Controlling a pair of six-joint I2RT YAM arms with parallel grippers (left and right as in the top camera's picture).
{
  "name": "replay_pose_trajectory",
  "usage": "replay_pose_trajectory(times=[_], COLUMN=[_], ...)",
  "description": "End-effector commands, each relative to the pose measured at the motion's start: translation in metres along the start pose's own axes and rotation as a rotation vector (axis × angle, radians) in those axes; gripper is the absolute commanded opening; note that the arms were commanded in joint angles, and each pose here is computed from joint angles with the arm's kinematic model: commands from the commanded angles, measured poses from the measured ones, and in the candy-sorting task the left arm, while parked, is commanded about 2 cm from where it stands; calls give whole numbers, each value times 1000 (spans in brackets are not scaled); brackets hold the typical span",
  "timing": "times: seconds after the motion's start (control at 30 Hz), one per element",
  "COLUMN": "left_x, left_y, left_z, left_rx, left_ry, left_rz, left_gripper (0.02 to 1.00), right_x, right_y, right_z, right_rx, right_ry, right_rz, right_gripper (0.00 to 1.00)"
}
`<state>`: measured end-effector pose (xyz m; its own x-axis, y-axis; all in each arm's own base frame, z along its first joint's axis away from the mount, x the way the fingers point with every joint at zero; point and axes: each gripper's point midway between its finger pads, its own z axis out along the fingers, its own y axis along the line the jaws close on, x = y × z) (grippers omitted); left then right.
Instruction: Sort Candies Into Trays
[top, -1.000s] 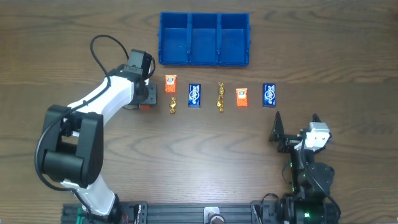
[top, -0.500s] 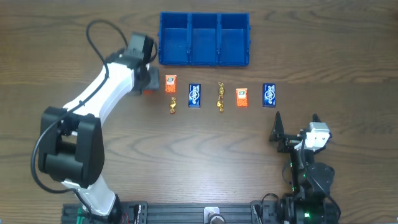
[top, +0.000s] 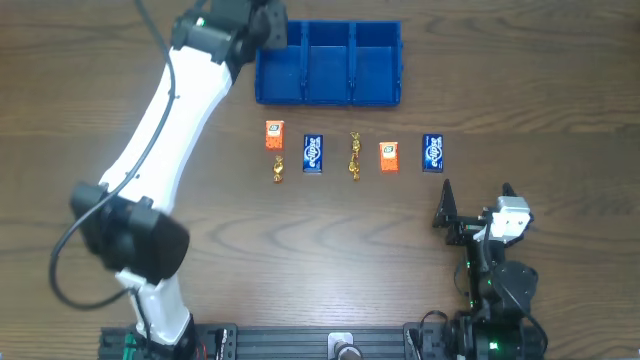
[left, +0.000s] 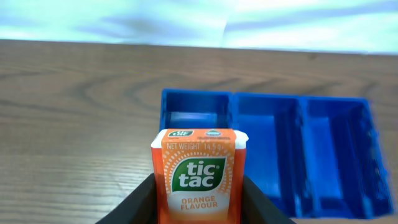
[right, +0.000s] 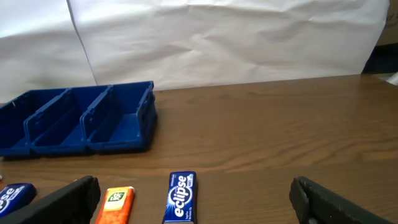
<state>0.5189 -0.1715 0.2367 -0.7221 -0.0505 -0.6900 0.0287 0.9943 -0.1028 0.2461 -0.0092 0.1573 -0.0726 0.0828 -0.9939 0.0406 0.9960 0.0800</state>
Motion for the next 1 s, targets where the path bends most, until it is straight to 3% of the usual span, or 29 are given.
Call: replay_pose_trajectory(times=[0.03, 0.43, 0.57, 0.73, 0.87, 1.0], left_x=[15, 48, 48, 48, 47, 40], left_y=[3, 4, 4, 4, 4, 0], left_z=[53, 95, 95, 95, 92, 52], left_rx=[-54, -66, -66, -67, -66, -63], left_ry=[79, 176, 175, 177, 177, 180], left_rz=[32, 46, 46, 45, 43, 10], left_gripper=[290, 327, 476, 884, 936, 939], right_x=[1, 1, 1, 1, 1, 1], right_y=[0, 0, 0, 0, 0, 0], right_z=[0, 0, 0, 0, 0, 0], right_rx=[-2, -2, -2, -1, -2, -1], right_ry=[3, 2, 3, 3, 3, 3], right_rz=[-9, -9, -9, -9, -9, -9], right_gripper=[998, 998, 998, 998, 998, 998])
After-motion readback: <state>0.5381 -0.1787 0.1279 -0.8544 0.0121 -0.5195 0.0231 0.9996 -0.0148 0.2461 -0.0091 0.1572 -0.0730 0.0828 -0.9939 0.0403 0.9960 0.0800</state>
